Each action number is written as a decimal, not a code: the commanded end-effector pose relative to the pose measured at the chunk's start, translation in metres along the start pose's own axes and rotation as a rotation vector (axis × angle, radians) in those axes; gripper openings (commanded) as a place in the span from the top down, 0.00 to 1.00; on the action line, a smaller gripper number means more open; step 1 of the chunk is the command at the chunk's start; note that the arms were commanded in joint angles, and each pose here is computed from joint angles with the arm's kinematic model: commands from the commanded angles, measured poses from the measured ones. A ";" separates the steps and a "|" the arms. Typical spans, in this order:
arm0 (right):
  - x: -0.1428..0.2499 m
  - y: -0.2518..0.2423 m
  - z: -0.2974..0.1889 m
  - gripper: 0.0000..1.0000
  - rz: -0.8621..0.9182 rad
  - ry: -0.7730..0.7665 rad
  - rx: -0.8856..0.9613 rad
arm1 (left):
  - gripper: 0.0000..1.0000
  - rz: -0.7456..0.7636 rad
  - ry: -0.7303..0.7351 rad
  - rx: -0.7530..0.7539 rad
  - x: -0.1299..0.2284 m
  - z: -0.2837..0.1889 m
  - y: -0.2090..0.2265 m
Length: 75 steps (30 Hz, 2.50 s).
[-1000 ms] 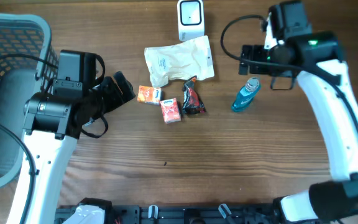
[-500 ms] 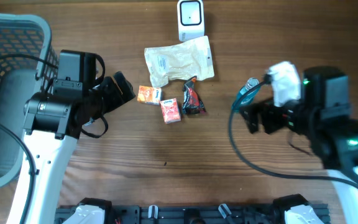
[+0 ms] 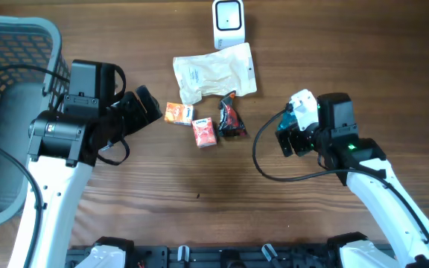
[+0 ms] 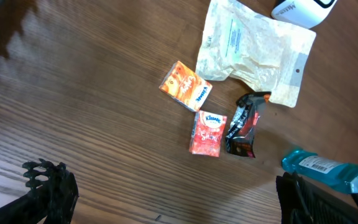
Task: Scan the item barcode
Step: 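Carry the bottle up to the white scanner with the right gripper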
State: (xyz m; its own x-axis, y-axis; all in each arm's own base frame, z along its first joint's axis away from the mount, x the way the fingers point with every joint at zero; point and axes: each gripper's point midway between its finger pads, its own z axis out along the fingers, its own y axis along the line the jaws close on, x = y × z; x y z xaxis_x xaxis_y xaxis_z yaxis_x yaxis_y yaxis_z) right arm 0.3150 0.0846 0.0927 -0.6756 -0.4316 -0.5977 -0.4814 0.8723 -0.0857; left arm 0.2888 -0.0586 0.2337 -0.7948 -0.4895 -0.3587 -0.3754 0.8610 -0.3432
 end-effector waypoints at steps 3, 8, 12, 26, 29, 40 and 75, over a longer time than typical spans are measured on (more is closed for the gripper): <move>0.013 -0.014 0.022 0.00 -0.074 0.041 0.072 | 0.00 0.011 -0.016 0.005 -0.004 -0.003 0.000; 0.023 -0.025 0.041 0.00 -0.072 0.062 0.135 | 0.00 0.010 -0.016 0.005 -0.004 -0.003 0.000; 0.016 -0.034 0.042 0.00 -0.032 0.008 0.110 | 0.00 0.010 -0.016 0.005 -0.004 -0.003 0.000; -0.068 -0.007 0.018 0.00 0.126 -0.176 -0.128 | 0.00 0.010 -0.016 0.005 -0.004 -0.003 0.000; -0.081 -0.006 0.020 0.00 0.099 -0.073 -0.161 | 0.00 0.011 -0.016 0.005 -0.004 -0.003 0.000; -0.080 -0.003 0.095 0.00 -0.153 -0.086 -0.173 | 0.00 0.011 -0.016 0.005 -0.004 -0.003 0.000; -0.103 -0.015 0.101 0.43 0.218 -0.132 -0.035 | 0.00 0.010 -0.016 0.005 -0.004 -0.003 0.000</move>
State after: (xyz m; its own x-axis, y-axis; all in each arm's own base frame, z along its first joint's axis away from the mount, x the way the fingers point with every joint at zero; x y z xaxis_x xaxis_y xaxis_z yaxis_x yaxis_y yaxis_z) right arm 0.4309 0.1351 0.0160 -0.7557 -0.2972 -0.5837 -0.4006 0.9147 0.0529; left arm 0.2888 -0.0586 0.2337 -0.7948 -0.4895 -0.3587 -0.3754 0.8610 -0.3432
